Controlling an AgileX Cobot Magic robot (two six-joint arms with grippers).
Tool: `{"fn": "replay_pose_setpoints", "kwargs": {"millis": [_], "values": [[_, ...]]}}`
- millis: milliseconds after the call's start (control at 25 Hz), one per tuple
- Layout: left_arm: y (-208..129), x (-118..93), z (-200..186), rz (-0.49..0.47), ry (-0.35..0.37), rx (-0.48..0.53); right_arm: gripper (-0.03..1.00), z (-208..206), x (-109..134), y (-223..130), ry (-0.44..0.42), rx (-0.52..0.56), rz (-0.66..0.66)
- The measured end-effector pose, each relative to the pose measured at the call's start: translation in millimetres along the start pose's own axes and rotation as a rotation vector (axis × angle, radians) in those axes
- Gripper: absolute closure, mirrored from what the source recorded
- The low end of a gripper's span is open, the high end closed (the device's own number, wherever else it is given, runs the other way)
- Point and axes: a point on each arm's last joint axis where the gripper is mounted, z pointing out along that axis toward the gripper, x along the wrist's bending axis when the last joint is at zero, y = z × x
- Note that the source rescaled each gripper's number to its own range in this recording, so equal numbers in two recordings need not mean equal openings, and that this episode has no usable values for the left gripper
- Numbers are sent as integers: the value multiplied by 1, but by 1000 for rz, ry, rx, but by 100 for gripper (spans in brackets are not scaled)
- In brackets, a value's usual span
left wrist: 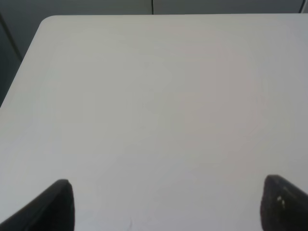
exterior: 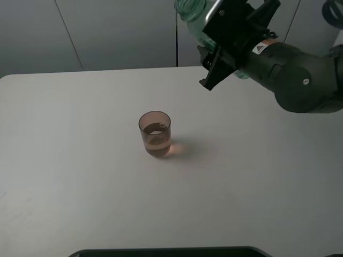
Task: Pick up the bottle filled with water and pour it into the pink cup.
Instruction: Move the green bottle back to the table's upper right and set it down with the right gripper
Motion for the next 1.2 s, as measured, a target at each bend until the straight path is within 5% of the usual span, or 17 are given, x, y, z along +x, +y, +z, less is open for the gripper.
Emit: {"fn": "replay_pose_setpoints", "kwargs": {"millis": [240,680,960,1200], "values": [[0,0,0,0,0,0,97,-9,-27,3,-93,-8,266],[0,0,0,1,2,0,97,-9,-123,-72,-417,120,776],[0,0,0,1,2,-2,97,1,-165,-112,-488,110,876],[0,0,0,1,2,-2,97,34,-155,-149,-411,173,814]]}}
